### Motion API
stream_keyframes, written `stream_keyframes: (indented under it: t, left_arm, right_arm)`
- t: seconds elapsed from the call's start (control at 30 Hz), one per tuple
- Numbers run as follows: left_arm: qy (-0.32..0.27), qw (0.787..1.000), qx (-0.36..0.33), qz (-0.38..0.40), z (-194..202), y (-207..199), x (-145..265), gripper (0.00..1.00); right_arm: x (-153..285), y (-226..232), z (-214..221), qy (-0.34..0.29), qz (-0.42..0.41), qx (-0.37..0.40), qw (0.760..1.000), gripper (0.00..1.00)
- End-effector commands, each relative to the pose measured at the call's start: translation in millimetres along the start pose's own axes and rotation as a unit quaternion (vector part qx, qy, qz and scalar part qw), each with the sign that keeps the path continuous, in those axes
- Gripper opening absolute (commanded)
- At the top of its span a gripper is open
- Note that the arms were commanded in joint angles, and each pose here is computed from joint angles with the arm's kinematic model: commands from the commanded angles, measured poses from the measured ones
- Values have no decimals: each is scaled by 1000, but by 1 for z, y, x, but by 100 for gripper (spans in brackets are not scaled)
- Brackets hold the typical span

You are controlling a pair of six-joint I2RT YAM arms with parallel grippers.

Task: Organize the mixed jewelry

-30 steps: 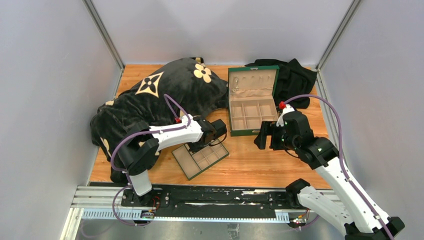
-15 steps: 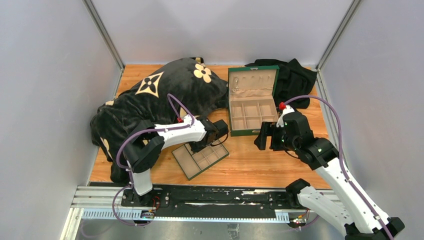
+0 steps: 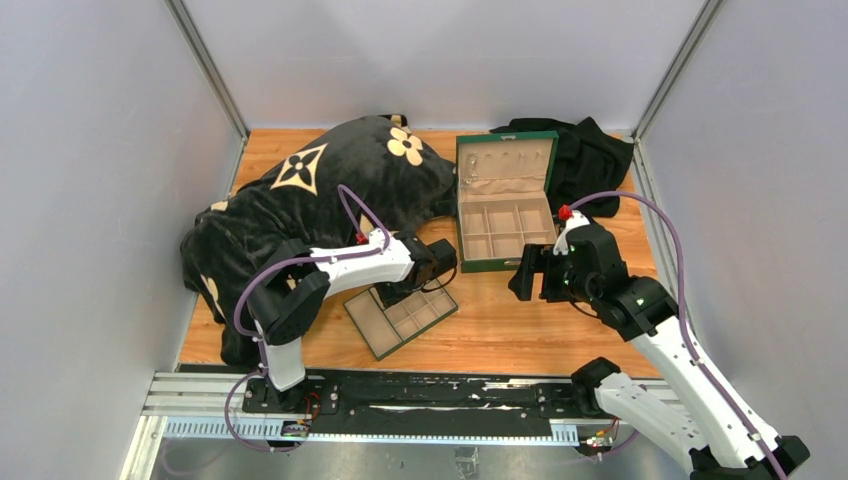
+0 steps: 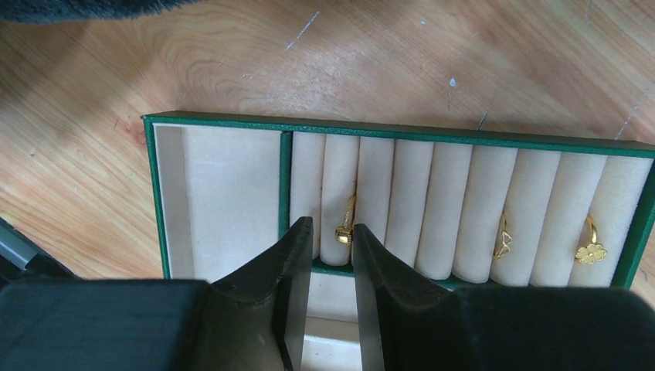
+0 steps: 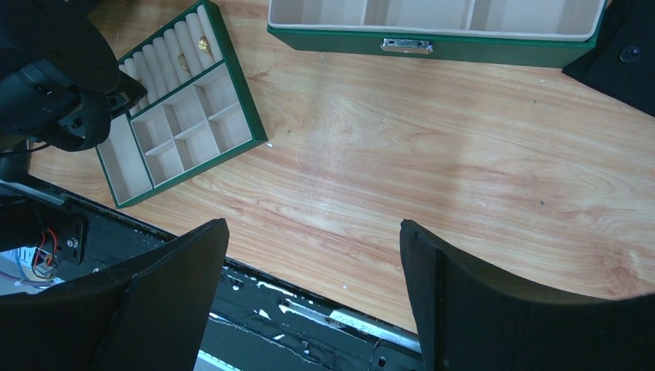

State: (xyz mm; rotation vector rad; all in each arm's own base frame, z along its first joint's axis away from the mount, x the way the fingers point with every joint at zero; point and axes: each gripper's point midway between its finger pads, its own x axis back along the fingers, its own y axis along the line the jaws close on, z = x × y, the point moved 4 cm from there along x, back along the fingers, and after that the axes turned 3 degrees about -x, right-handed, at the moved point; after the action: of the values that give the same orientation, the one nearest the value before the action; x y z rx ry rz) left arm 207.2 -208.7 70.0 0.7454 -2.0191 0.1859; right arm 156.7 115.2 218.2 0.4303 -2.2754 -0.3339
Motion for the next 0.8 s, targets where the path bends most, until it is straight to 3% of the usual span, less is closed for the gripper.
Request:
stream_keyframes:
  t: [0.0, 0.23, 0.5, 0.77]
  left_arm:
    - [-28, 999, 9, 30, -18, -6, 18, 31]
    - [-48, 997, 18, 59, -35, -9, 35, 31]
    - [-34, 998, 14, 44, -25, -4, 26, 12]
    - [-16, 1000, 5, 26, -13, 1, 16, 9]
  right_arm:
    - [-1, -2, 10, 18, -1, 2, 1000, 87]
    - [-2, -2, 10, 19, 0, 1, 1000, 87]
    - [-3, -1, 10, 21, -2, 2, 1000, 87]
    - [-4, -1, 10, 22, -1, 2, 1000, 87]
